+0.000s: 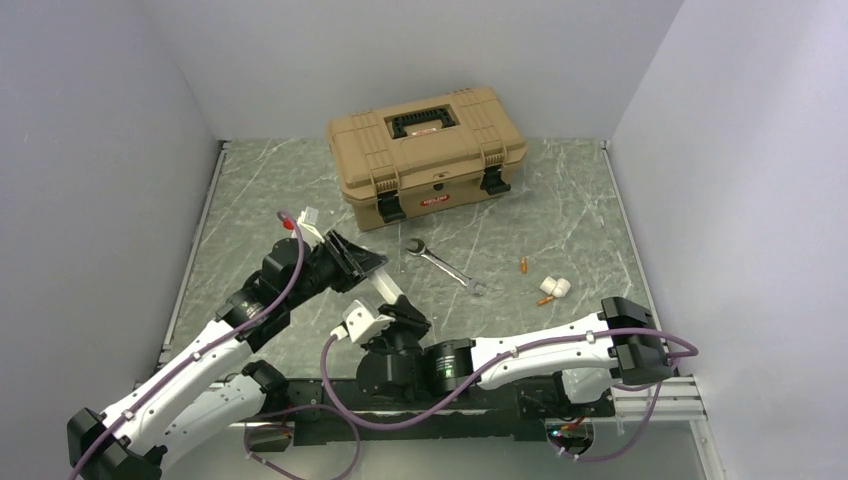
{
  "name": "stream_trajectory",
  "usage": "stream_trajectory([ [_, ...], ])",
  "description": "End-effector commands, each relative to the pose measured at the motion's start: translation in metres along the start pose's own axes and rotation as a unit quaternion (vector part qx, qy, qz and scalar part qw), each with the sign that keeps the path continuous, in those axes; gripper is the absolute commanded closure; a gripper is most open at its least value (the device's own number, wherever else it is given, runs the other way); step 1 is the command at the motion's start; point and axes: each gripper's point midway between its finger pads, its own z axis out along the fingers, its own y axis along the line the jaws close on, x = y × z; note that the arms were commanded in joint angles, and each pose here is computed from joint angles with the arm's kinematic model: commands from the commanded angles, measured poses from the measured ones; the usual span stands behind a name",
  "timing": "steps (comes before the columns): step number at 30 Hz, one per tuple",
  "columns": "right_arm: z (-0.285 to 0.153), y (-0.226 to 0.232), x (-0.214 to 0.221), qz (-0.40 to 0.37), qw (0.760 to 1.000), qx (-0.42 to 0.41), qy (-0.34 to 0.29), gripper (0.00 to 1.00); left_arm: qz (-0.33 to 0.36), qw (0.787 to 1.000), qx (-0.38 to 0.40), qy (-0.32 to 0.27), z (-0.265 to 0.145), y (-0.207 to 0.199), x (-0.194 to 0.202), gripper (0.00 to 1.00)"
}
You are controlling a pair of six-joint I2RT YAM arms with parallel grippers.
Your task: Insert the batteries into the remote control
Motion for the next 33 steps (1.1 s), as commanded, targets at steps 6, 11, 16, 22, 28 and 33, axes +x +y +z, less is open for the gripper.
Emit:
stream_trajectory([
  [6,-0.026,0.014,-0.047,0.093,0.991,-0.075,-0.058,0.37,0.003,0.999,0.043,0.004,0.003,-0.006,0.005,1.00],
  [11,-0.042,0.013,-0.058,0.153,0.977,-0.124,-0.080,0.31,0.006,0.999,0.046,0.001,0.003,0.001,0.007,1.00],
  [16,-0.056,-0.020,-0.061,0.240,0.956,-0.136,-0.097,0.29,0.034,0.998,0.061,0.002,-0.001,0.000,0.009,1.00],
  [22,-0.078,-0.065,-0.042,0.379,0.895,-0.198,-0.129,0.18,0.057,0.986,0.159,-0.004,-0.015,-0.014,0.017,1.00],
  [28,-0.083,-0.053,-0.017,0.388,0.879,-0.253,-0.115,0.12,0.043,0.982,0.185,0.011,-0.016,-0.016,0.024,1.00],
  [33,-0.072,-0.024,-0.013,0.355,0.892,-0.266,-0.083,0.09,0.036,0.981,0.187,0.026,-0.013,-0.020,0.027,1.00],
])
